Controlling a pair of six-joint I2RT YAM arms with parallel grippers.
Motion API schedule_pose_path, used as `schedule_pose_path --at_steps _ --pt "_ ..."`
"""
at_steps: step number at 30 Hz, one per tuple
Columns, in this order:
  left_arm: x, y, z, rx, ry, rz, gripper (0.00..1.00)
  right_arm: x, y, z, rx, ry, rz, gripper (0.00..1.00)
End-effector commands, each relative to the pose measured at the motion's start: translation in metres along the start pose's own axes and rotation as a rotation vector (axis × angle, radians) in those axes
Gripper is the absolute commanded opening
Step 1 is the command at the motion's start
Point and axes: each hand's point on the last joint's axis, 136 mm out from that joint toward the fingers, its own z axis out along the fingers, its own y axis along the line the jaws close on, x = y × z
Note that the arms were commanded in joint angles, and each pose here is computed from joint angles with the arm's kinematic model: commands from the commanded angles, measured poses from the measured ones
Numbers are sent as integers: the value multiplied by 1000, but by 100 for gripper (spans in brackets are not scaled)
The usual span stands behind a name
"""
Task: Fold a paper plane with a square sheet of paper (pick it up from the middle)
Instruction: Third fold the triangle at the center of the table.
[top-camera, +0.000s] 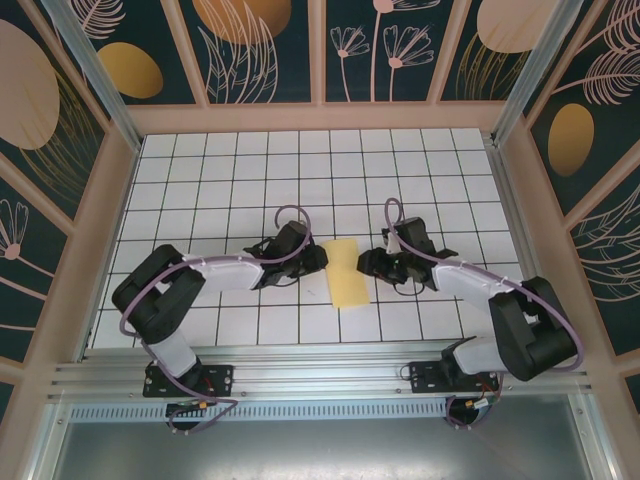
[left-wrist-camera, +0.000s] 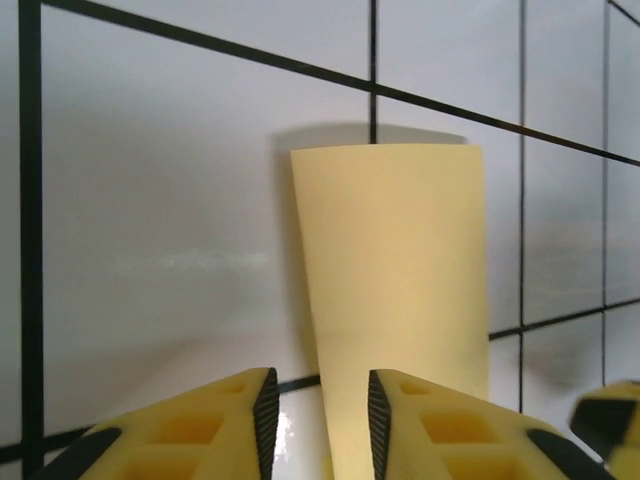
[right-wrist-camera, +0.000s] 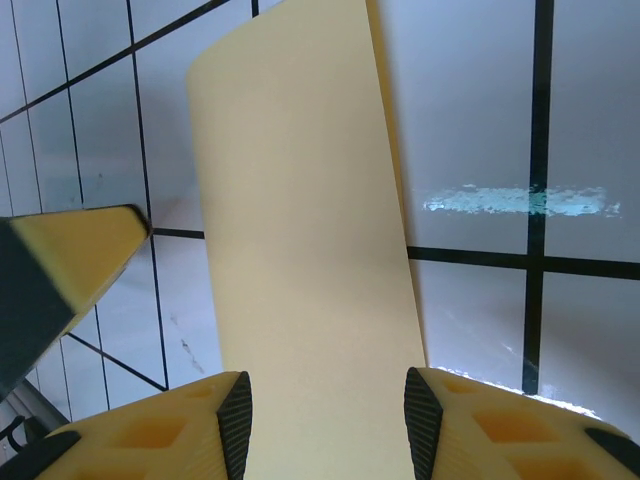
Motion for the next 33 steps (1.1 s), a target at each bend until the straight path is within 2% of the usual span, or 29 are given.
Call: schedule_pose_path --at_steps 1,4,10,13,19,33 --pt "-1 -23 -16 117 -5 20 24 -8 -1 2 4 -2 -18 47" --pt "6 -36 -14 184 43 27 18 -8 -4 7 -1 10 -17 47" --pt "15 -44 0 229 109 8 14 -11 -3 12 -9 27 -28 47" --pt "24 -33 17 198 153 -1 14 -12 -3 15 -12 34 -29 47" --pt "34 -14 30 136 178 -10 12 -10 -7 21 -8 54 -27 47" --pt "42 0 30 106 188 -2 11 14 -5 21 -74 118 -14 47"
